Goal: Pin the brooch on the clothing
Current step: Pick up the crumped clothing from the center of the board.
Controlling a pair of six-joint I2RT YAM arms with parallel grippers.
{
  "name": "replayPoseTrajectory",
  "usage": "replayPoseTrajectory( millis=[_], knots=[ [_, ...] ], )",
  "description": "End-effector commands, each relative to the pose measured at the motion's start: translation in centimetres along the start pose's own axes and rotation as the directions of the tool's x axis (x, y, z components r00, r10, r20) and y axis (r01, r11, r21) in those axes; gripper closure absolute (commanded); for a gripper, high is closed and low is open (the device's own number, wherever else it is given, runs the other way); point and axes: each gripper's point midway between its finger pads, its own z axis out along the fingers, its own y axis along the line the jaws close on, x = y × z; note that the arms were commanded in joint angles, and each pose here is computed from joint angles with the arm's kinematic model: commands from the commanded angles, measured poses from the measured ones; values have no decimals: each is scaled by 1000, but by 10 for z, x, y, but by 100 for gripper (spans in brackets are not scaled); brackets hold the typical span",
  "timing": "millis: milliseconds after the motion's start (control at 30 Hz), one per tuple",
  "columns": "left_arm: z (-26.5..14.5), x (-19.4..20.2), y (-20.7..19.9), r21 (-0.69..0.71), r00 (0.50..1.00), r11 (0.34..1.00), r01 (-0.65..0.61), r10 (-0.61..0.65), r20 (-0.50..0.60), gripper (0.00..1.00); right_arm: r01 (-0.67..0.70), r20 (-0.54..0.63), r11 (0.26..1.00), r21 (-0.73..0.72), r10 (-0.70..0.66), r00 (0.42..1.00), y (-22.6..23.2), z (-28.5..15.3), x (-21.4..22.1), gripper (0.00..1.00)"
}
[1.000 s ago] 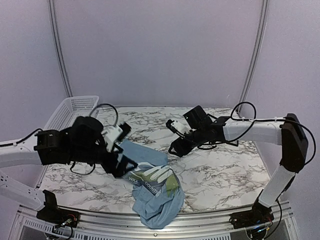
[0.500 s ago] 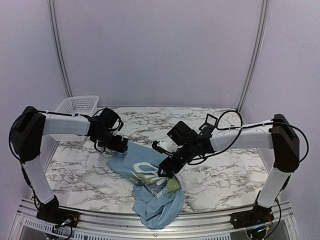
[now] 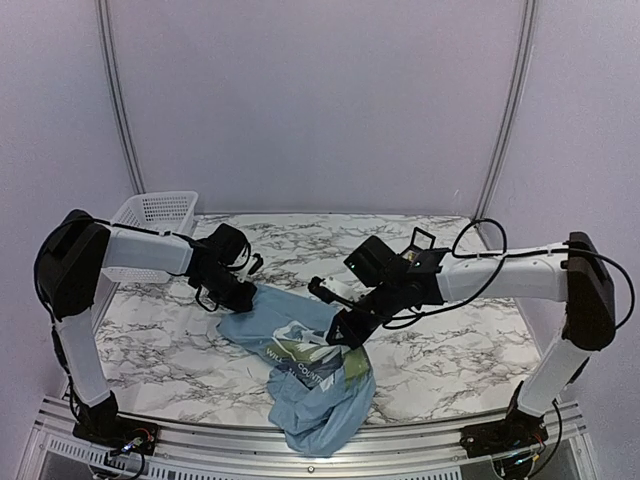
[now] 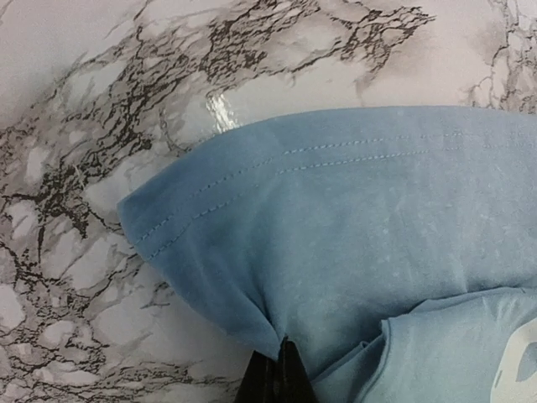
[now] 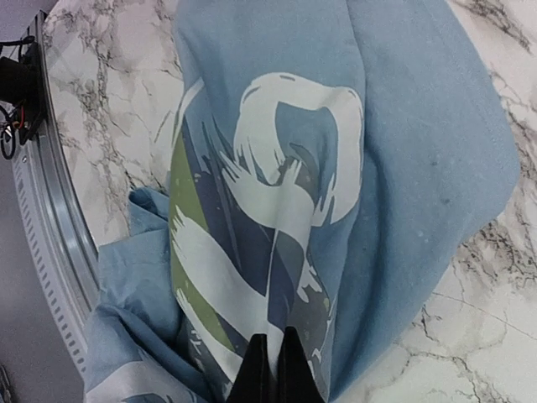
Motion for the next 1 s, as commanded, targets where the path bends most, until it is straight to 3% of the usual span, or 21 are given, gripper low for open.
replayPoseTrajectory(
  millis=[0,167,333,533,667,767,867,967],
  knots=[
    [-60,-66,-4,-72,975,992,-106,118,186,100,81,159,996,-44,-74,985,38,-51,-41,100],
    [-151,-173,1,-262,876,956,-134,238,419,100,203,345,976,-83,-163,924,89,-101,-72,100],
    [-253,-252,-9,-381,722,921,-77,315,616,100,323,559,935,-148,-190,807,135,-161,-98,100],
    [-338,-276,-61,-484,543,870,-96,453,707,100,443,672,873,-204,-204,712,159,-187,-91,100],
    [-363,-282,-84,-467,462,879,-95,454,762,100,428,703,887,-176,-191,685,152,-186,-95,100],
    [-329,-297,-80,-512,493,854,-97,488,720,100,317,676,941,-116,-159,719,127,-157,-107,100],
    [-272,-317,-71,-574,548,811,-113,532,645,100,117,642,993,-7,-85,762,81,-127,-125,100],
    [-204,-336,-47,-600,614,795,-86,517,596,100,-83,656,992,94,1,755,26,-111,-145,100]
  ],
)
